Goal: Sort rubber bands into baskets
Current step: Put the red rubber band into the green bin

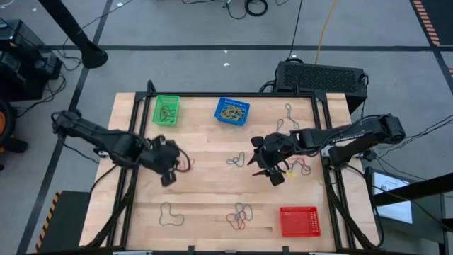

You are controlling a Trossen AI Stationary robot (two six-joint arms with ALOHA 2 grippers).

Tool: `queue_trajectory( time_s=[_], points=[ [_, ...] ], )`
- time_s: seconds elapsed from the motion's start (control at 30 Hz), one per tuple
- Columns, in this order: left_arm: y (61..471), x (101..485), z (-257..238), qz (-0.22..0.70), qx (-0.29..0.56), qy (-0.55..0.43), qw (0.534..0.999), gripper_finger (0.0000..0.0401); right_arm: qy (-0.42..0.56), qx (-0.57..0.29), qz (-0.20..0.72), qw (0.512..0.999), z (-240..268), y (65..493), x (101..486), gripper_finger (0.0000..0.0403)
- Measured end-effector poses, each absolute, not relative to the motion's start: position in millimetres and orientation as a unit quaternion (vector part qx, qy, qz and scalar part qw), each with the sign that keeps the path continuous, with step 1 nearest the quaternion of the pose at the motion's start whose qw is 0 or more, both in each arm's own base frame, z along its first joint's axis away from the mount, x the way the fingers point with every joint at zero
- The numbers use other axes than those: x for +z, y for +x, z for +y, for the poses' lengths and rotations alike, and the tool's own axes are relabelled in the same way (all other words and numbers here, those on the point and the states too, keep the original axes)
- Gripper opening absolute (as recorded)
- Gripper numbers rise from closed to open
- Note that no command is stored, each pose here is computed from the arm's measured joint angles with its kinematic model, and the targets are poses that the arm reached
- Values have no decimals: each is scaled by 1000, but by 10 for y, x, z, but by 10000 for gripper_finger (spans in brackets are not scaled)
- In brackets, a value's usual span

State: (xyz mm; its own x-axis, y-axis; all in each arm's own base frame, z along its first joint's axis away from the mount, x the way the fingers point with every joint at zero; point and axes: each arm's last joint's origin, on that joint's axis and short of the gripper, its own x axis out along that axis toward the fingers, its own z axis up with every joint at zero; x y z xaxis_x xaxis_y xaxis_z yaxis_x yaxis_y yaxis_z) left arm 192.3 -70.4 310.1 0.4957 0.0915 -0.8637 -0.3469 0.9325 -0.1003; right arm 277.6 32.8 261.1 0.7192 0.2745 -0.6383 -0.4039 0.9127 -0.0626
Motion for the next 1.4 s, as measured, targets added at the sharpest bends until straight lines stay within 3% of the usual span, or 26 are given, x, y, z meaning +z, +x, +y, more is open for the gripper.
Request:
queue_trajectory(
  time_s=[0.2, 0.4, 0.7, 1.07, 1.4],
  points=[
    [1994, 3132, -260, 457, 233, -67, 856, 0, -122, 153, 308, 931, 76, 2735, 2705, 196],
    [1947, 3145, 394, 476, 337, -25, 812, 0, -111, 104, 300, 942, -203, 2659, 2792, 196],
    [1630, 3188, 1252, 456, 491, -72, 739, 0, -106, 73, 343, 930, -451, 2561, 2735, 196],
    [1509, 3139, 1539, 444, 504, -123, 731, 0, -116, 31, 353, 928, -763, 2465, 2737, 196],
    [1447, 2796, 1556, 485, 500, -135, 705, 0, -96, 21, 348, 932, -923, 2407, 2739, 196]
  ],
)
